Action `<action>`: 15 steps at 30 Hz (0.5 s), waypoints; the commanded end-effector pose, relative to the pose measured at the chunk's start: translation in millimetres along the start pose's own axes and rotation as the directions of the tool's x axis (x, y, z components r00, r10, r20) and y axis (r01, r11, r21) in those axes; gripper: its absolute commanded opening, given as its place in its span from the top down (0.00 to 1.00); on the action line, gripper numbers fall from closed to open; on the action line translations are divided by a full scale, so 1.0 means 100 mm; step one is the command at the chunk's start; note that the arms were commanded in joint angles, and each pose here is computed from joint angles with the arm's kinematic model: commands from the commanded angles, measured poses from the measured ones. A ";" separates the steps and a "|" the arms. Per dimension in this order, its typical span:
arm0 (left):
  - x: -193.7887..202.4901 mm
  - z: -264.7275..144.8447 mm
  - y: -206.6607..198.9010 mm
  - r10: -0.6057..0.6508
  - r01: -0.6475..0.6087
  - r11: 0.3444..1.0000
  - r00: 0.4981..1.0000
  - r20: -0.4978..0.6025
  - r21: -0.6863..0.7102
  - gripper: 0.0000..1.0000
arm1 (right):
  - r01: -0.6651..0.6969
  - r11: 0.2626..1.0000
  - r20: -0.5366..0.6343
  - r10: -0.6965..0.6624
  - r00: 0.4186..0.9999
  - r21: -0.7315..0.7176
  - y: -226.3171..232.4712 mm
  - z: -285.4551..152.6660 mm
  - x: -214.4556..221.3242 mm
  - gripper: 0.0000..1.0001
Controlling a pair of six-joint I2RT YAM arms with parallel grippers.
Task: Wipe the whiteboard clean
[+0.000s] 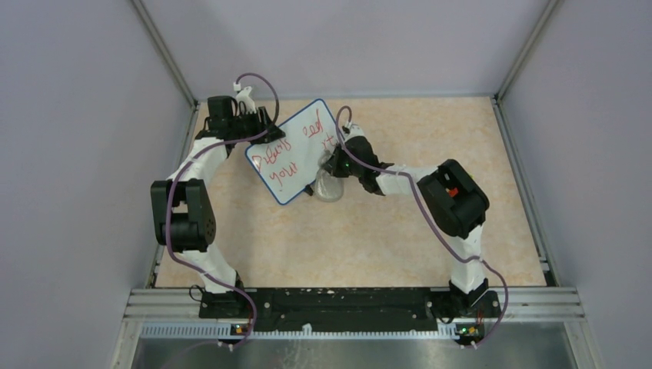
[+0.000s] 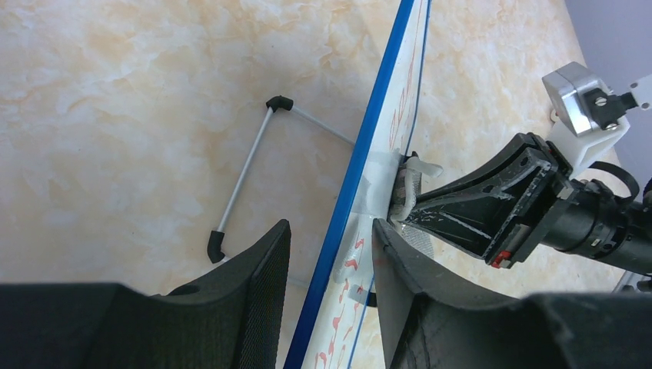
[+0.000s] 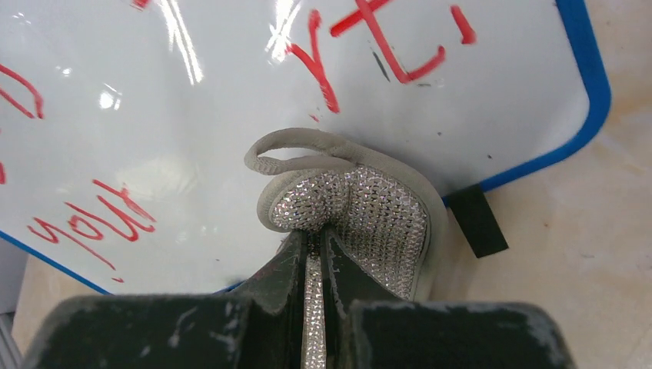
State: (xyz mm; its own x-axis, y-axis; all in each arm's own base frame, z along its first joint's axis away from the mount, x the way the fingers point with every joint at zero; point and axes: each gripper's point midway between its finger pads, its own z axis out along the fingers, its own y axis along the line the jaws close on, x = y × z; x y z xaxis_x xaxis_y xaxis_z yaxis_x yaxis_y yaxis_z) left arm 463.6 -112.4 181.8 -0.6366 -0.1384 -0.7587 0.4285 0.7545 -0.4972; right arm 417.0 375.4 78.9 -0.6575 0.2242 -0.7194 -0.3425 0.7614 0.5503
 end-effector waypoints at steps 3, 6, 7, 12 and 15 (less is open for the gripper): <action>-0.02 -0.02 -0.14 0.010 -0.010 0.999 1.000 -0.011 0.037 0.67 | 0.059 0.996 0.004 -0.059 0.998 0.073 -0.09 -0.19 -0.17 1.00; -0.02 -0.02 -0.14 0.009 -0.008 0.999 1.000 -0.011 0.039 0.67 | 0.080 0.996 0.051 -0.082 0.995 0.044 0.09 -0.21 -0.44 1.00; -0.03 -0.02 -0.14 0.009 -0.009 0.999 1.000 -0.010 0.039 0.67 | 0.085 0.996 0.065 -0.087 0.994 0.033 0.15 -0.21 -0.51 1.00; -0.03 -0.03 -0.15 0.012 -0.011 0.999 1.000 -0.009 0.043 0.67 | 0.092 0.996 0.111 -0.089 0.990 -0.022 0.42 -0.11 -0.83 1.00; -0.03 -0.02 -0.15 0.011 -0.011 0.999 1.000 -0.011 0.044 0.67 | 0.087 0.993 0.147 -0.075 0.986 -0.079 0.67 -0.04 -1.04 1.00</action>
State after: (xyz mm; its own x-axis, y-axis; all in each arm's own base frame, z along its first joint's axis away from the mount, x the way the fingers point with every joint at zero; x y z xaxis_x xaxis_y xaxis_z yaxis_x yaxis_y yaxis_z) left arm 462.2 -112.7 181.4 -0.6432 -0.1378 -0.7532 0.4264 0.7525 -0.5019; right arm 437.5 378.9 130.2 -0.6096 0.1881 -0.7701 -0.3770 0.7858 0.4903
